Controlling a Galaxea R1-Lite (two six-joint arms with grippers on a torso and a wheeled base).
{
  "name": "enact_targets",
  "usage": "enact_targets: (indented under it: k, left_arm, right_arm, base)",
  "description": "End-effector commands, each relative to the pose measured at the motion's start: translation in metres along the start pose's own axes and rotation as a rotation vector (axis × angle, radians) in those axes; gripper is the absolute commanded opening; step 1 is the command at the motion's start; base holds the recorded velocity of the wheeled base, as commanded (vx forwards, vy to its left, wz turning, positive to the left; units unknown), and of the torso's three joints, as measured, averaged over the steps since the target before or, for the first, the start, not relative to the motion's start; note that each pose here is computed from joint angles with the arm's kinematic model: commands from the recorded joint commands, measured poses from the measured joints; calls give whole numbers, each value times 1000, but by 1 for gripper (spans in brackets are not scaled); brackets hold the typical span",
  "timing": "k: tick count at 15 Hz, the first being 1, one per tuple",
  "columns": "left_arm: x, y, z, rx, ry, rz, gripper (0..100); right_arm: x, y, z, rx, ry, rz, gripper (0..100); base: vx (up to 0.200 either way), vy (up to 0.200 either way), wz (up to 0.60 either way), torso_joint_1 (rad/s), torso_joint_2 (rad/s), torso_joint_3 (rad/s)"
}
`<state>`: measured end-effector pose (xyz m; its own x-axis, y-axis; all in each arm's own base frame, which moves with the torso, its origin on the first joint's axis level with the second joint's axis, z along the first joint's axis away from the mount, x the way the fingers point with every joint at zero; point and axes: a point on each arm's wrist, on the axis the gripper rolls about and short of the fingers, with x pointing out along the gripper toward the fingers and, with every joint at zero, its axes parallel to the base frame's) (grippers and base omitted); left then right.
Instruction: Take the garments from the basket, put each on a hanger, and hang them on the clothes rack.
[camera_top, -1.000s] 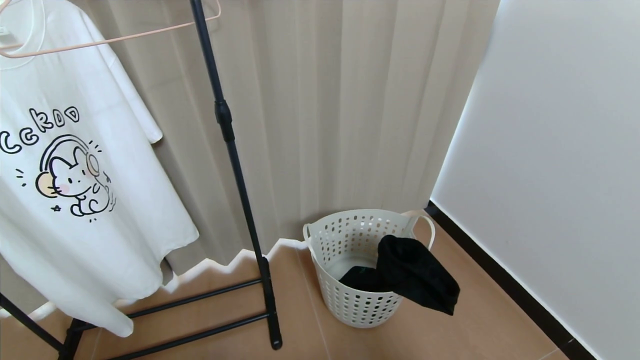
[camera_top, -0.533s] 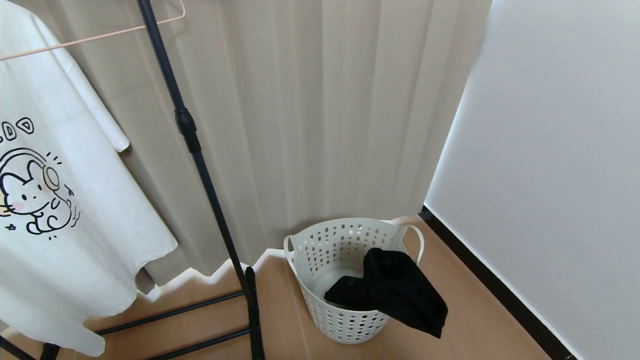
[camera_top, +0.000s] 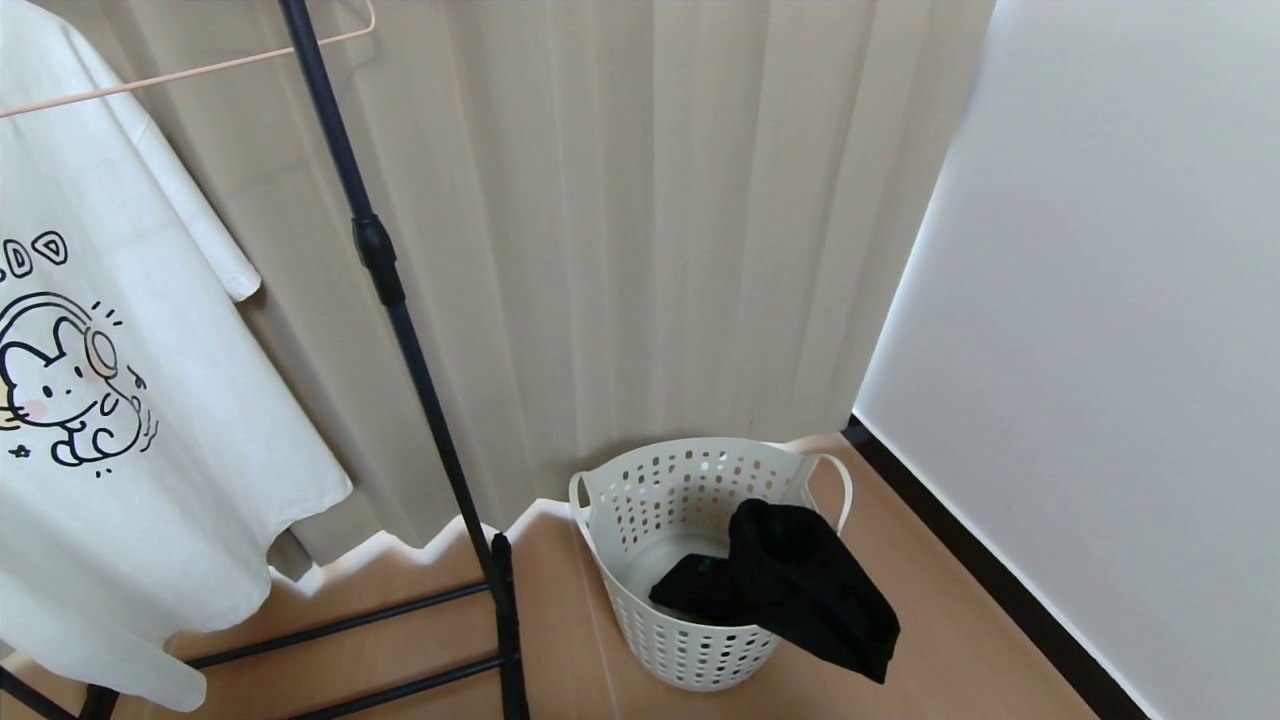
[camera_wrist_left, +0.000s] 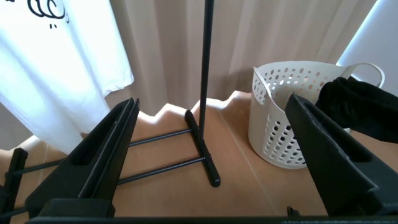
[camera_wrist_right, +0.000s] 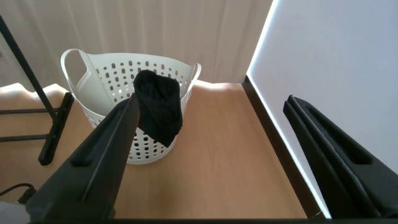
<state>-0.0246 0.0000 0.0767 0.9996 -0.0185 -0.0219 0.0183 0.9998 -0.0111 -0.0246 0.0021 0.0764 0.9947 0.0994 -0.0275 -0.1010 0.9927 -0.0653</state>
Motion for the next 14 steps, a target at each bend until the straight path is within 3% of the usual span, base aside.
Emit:
enact_targets:
  k: [1,5,14]
  left_arm:
    - [0,0,0,0,1,0,100]
    - [0,0,0,0,1,0,100]
    - [0,0,1,0,0,0,100]
  right_arm:
    - [0,0,0,-1,0,2,100]
    - [0,0,0,-1,0,2,100]
    - [0,0,0,-1,0,0,100]
  base:
    - [0,0,0,0,0,0]
    - [0,0,0,1,2,-21]
    - [0,0,0,3,1,-186]
